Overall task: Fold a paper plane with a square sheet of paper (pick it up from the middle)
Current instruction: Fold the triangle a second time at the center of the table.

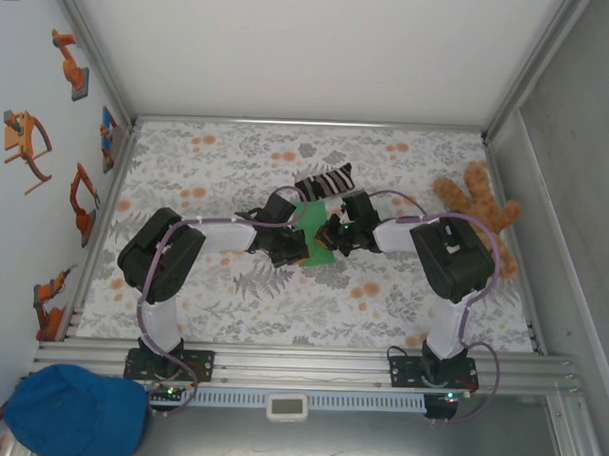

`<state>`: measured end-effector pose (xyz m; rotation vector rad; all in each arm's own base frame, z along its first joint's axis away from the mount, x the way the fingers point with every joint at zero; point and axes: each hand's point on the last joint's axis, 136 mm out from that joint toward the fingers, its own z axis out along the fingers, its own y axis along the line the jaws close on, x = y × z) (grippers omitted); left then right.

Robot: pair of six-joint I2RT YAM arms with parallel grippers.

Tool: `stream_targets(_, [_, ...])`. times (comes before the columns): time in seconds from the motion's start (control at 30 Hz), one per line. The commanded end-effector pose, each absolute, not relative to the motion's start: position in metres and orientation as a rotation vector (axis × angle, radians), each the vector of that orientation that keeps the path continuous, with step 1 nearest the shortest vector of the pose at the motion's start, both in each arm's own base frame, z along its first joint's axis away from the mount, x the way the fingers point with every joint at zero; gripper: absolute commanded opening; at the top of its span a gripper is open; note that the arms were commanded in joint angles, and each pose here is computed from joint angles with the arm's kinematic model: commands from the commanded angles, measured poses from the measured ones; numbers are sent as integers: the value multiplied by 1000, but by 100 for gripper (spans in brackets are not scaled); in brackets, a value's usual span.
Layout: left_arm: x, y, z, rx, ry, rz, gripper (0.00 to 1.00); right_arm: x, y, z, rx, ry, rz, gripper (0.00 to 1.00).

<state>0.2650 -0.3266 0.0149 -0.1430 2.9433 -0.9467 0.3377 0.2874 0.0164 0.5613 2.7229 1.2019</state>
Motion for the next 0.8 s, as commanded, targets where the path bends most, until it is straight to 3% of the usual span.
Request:
stream_targets(0.0, [274,-327,22,-164,2905,-970,0,320,259,-18,696,2823,1007,0])
stream_targets(0.3, [257,-313,-4,-210,2999,-917,0,326,264,-5,585,2811,1021,0])
stream_targets(0.57, [238,-297,-22,-230,3094,-830,0,347,288,79,147,2628,1155,0])
stream_targets(0.77, [240,-301,-22,-221,3090,-835,0,322,301,53,127,2717,1173,0])
